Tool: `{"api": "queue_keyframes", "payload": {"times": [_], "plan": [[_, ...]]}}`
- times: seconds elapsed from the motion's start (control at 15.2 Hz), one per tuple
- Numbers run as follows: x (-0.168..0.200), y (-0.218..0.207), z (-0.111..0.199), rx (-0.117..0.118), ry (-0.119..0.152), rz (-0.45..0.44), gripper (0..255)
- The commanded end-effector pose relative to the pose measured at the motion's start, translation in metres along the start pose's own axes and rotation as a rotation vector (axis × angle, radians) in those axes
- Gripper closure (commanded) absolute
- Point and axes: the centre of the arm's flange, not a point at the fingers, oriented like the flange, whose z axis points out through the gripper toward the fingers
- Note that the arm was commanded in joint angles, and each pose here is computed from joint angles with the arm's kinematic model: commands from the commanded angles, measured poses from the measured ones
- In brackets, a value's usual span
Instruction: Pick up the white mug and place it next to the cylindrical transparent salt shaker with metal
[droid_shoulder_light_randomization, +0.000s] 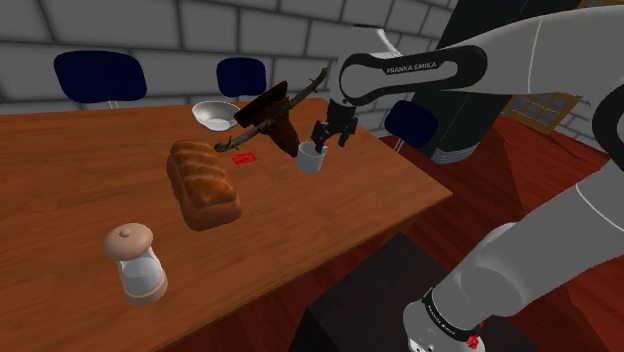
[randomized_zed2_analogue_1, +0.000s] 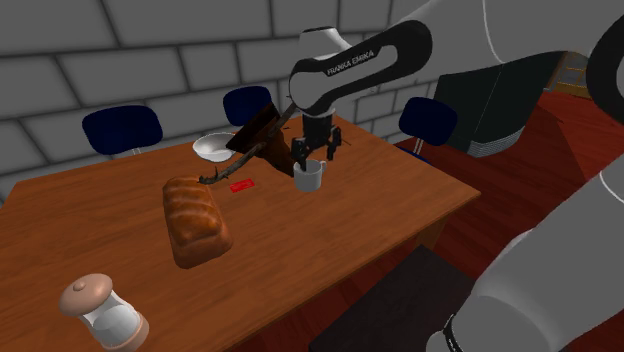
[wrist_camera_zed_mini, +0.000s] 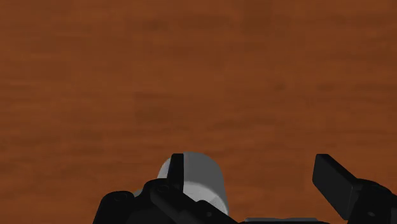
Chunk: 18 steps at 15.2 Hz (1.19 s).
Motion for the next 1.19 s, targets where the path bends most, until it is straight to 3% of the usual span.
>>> {"api": "queue_keyframes", "payload": {"times": [0.0, 0.66, 1.12], "plan": [[0.022, -0.001, 0.014, -0.002, 0.001, 0.006, 0], [0.127, -0.006, 0.089, -0.015, 0.002, 0.036, 0], [0.127, -0.005, 0.126, -0.015, 0.002, 0.036, 0]]}}
